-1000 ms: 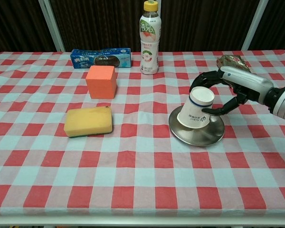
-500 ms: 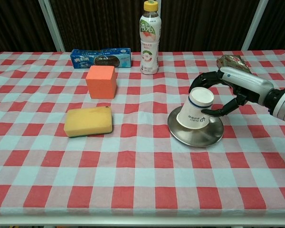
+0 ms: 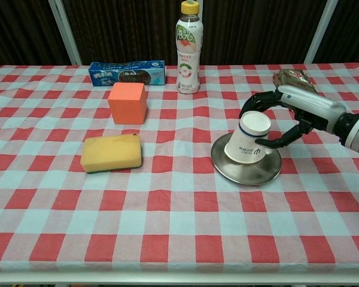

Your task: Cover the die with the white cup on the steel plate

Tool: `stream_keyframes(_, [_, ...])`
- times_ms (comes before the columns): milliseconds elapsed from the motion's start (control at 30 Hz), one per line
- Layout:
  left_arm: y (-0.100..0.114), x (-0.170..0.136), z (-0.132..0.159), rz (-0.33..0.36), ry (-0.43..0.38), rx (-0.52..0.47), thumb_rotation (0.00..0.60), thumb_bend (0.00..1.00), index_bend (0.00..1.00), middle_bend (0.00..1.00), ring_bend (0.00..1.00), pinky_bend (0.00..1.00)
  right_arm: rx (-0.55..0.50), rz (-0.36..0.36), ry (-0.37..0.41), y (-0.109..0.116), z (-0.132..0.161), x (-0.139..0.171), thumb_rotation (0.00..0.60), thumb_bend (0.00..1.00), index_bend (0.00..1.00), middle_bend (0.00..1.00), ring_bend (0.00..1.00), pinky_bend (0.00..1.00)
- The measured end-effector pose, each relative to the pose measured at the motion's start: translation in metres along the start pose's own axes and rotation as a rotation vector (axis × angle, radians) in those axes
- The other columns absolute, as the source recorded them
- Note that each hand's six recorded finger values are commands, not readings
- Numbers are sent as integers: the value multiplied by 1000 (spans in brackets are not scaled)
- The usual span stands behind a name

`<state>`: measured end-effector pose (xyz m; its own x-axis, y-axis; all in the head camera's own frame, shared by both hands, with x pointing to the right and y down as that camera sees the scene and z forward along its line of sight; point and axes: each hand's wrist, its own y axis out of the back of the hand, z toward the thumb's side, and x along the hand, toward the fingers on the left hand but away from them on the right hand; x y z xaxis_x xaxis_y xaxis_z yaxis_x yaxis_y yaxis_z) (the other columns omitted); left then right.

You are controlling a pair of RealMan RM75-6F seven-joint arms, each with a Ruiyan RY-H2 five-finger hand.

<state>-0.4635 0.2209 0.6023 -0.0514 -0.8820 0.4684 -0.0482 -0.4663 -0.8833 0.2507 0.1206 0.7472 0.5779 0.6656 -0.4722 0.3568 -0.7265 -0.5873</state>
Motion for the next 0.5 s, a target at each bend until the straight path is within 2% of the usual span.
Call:
stream_keyframes(133, [1, 2, 2, 3, -8, 6, 600, 0, 133, 155, 10, 41, 4, 51, 50, -12, 14, 8, 600, 324, 514, 402, 201, 173])
stream_keyframes(367, [1, 1, 0, 3, -2, 1, 600, 0, 134, 155, 10, 41, 14, 0, -25, 1, -3, -2, 600, 324, 514, 389, 201, 172])
stream_keyframes(500, [-1, 1, 0, -2, 2, -1, 600, 0, 133, 155, 10, 41, 5, 26, 7, -6, 4, 1, 600, 325, 514, 399, 201, 172])
